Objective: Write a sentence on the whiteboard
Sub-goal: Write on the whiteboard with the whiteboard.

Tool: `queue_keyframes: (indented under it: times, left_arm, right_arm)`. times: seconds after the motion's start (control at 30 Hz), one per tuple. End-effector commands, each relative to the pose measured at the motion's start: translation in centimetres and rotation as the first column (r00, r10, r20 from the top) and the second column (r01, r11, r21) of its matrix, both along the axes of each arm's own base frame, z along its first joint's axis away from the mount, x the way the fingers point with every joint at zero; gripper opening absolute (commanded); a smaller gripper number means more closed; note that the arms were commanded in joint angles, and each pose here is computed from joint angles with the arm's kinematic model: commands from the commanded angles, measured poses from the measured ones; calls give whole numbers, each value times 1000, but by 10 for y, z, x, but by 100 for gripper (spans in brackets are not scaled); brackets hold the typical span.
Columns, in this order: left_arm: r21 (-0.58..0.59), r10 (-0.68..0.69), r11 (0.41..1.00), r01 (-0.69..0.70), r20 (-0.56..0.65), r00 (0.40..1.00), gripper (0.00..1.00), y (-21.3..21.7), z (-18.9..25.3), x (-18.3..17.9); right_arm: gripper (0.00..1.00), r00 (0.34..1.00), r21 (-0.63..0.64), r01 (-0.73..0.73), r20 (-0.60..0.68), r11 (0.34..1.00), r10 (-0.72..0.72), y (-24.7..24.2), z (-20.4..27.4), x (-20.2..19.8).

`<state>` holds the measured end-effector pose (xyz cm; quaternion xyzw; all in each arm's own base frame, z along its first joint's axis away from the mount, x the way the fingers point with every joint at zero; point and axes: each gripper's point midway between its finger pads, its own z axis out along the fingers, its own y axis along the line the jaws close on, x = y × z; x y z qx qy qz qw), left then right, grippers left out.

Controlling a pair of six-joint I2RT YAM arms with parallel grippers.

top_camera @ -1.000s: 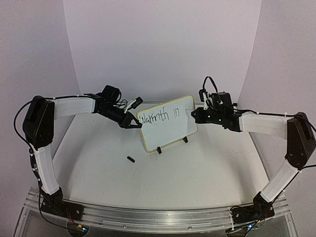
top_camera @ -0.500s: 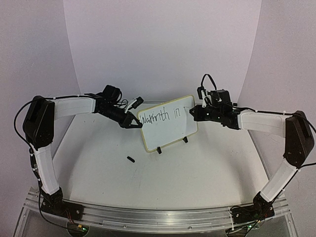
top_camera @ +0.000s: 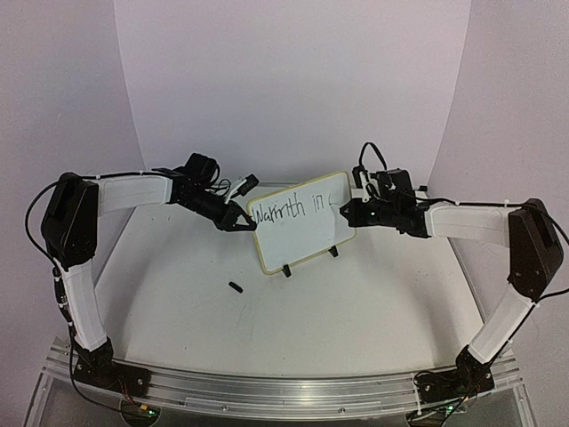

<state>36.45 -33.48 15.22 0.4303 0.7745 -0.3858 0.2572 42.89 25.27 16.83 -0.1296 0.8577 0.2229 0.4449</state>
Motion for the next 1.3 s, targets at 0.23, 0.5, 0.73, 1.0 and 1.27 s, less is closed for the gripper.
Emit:
queue_keyframes:
  times: [0.23,0.5,0.73,1.0,1.27]
  left_arm:
    - [135,-18,990,37,-139,990,0,1,-50,-29]
    - [136,-18,990,37,-140,990,0,1,-51,-29]
    - [136,-18,990,37,-142,990,0,1,-51,-29]
    - [136,-18,990,38,-144,989,0,1,-52,-29]
    - [136,-18,990,38,-145,989,0,1,-53,-29]
  right_arm:
    - [0,997,-33,71,34,997,-70,-13,8,10]
    - [0,995,-24,63,75,998,-61,-8,26,19]
    - [0,995,-15,45,91,999,-43,-2,34,23]
    - [0,995,-12,30,92,999,-29,1,35,25]
    - [0,997,-31,52,62,998,-50,-5,19,21]
